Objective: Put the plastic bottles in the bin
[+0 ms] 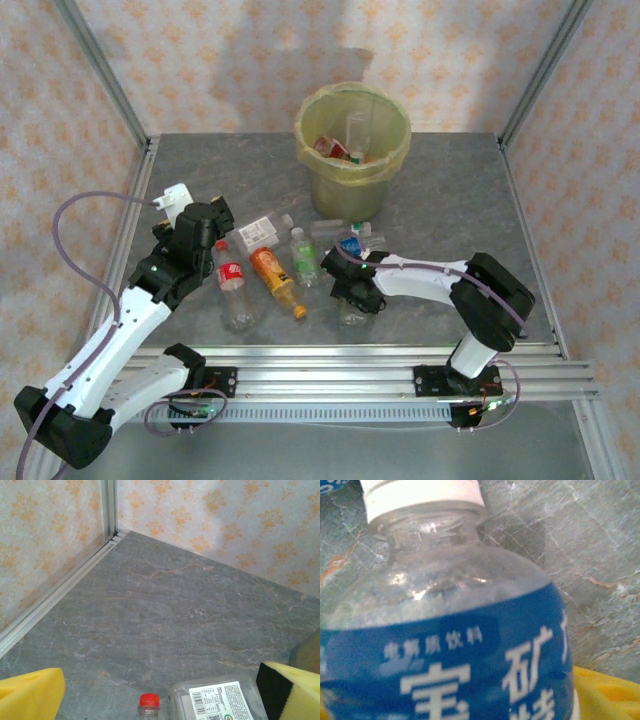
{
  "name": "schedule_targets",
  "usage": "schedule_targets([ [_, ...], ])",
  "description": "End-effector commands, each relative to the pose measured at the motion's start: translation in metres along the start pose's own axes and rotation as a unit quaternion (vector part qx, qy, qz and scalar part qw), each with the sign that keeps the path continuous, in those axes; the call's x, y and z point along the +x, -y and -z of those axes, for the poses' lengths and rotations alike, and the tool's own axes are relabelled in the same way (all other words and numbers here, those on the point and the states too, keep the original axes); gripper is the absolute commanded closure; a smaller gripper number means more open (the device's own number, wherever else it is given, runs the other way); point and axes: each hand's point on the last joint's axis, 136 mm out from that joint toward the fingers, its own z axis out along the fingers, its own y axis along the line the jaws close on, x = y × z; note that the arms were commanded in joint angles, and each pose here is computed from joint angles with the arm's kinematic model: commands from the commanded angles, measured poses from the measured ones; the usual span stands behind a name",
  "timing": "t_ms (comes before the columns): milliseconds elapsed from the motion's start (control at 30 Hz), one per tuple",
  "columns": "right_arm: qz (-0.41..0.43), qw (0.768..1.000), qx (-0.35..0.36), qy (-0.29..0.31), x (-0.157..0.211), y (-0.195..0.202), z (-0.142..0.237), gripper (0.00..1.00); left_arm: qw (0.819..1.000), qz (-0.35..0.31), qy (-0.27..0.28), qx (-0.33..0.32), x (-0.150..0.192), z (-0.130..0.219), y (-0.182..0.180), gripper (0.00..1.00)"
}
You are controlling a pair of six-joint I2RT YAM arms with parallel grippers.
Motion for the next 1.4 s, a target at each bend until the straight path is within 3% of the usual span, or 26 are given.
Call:
schedule_targets([
  [0,0.007,1.000,0.008,0.000,0.001,0.006,-0.006,0.32,1.000,0.005,-0.001,-0.022,0.000,0.000,-0.009,0.00],
  [267,0.055,0.998,0.007,0.029,-0.011,0.005,0.034,0.43,0.999,0.020,0.001,-0.036,-0.001,-0.002,-0.012,0.00],
  [567,0.106,0.988,-0.033,0.112,-0.045,-0.003,0.122,0.47,0.997,0.045,0.016,-0.057,-0.005,0.000,-0.022,0.00],
  [767,0.115,0.970,-0.098,0.189,-0.091,-0.020,0.198,0.47,0.997,0.049,0.014,-0.057,-0.004,0.001,-0.022,0.00],
  [1033,0.143,0.929,-0.145,0.308,-0.163,-0.053,0.292,0.45,0.998,0.049,0.008,-0.044,-0.005,0.001,-0.017,0.00],
  [1367,0.153,0.909,-0.170,0.349,-0.246,-0.092,0.331,0.47,0.998,0.044,-0.008,-0.034,0.001,-0.002,-0.011,0.00],
])
